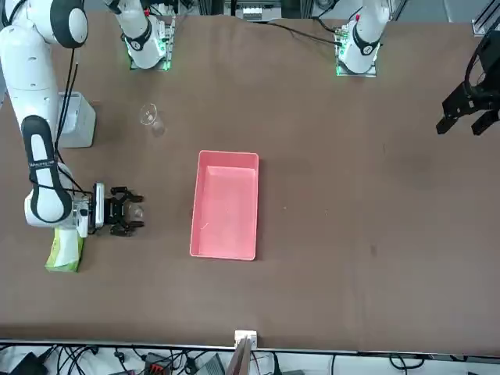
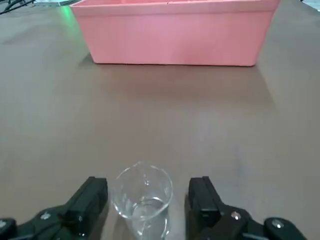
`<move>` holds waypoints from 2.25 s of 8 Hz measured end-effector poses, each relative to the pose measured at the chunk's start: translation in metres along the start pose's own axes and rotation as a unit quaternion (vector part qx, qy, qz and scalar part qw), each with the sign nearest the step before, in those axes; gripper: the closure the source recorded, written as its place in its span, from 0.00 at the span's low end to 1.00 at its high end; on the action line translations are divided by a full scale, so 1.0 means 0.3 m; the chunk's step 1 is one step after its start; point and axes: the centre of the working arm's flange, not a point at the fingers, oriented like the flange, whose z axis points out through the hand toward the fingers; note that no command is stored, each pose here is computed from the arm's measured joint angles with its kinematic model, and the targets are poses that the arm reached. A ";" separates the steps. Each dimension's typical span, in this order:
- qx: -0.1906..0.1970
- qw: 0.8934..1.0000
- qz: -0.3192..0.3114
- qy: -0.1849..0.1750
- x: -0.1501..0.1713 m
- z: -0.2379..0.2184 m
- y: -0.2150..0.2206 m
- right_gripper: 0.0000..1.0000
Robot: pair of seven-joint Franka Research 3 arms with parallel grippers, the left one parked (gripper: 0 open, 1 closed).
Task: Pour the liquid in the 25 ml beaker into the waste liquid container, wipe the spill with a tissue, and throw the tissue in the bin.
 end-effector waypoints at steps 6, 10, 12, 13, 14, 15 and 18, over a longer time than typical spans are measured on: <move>-0.031 0.998 -0.013 -0.053 -0.020 -0.290 -0.050 0.00; -0.072 0.986 0.022 -0.145 0.123 -0.682 -0.146 0.00; -0.099 0.974 0.085 -0.188 0.226 -0.770 -0.148 0.00; -0.115 0.965 0.123 -0.203 0.265 -0.780 -0.131 0.00; -0.130 0.954 0.154 -0.222 0.296 -0.775 -0.105 0.00; -0.144 0.941 0.181 -0.248 0.334 -0.765 -0.069 0.00; -0.190 0.882 0.322 -0.286 0.471 -0.744 0.023 0.00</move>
